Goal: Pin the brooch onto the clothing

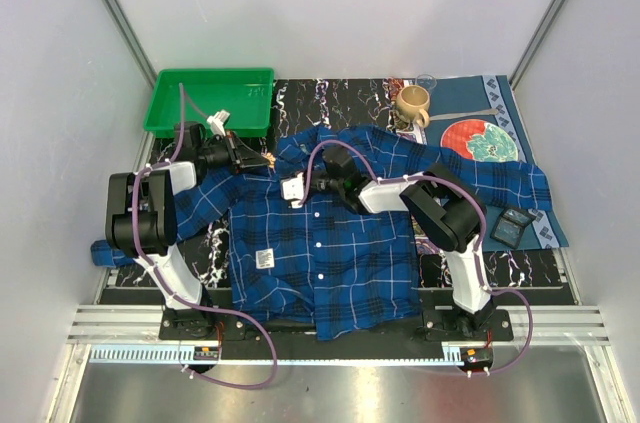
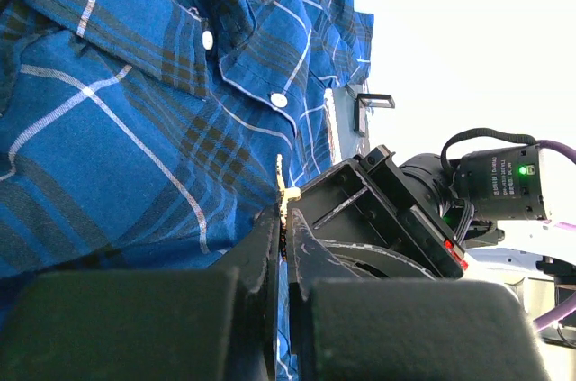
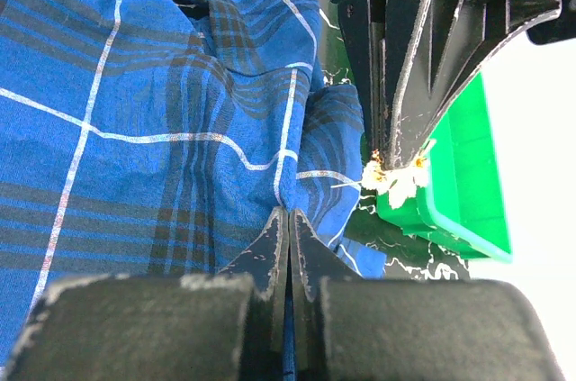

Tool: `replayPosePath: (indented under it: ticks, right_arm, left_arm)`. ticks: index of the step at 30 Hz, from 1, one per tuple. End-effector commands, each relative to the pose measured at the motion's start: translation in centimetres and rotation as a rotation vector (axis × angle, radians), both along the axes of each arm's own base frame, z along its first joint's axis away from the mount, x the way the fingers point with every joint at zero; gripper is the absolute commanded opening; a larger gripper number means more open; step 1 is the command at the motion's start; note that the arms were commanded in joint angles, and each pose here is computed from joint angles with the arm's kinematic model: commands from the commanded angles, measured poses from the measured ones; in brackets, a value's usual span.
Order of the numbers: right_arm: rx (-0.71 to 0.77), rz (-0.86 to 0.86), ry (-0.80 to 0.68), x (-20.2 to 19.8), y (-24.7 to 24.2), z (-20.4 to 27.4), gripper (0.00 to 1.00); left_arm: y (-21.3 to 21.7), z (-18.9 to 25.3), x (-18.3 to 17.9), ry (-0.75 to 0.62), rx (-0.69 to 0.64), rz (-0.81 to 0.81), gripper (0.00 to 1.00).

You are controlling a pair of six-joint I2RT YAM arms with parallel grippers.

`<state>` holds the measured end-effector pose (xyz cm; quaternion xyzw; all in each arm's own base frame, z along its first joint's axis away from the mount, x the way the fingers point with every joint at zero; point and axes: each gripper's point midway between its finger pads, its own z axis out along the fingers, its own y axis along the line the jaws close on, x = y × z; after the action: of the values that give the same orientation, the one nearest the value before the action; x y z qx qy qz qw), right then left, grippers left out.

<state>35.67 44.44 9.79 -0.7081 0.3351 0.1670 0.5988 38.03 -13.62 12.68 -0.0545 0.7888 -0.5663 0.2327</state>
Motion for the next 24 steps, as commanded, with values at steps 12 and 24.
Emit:
replayPosePath:
  ticks: [12, 24]
  right_arm:
    - [0.125, 0.067, -0.179, -1.2, 1.1, 5.7, 0.0]
    - [0.131, 0.066, -0.199, -1.0, 1.3, 5.8, 0.0]
  left_arm:
    - [0.0, 1.0, -0.1, -0.043, -0.006, -0.022, 0.0]
    - [0.0, 0.3, -0.1, -0.021, -0.005, -0.022, 0.0]
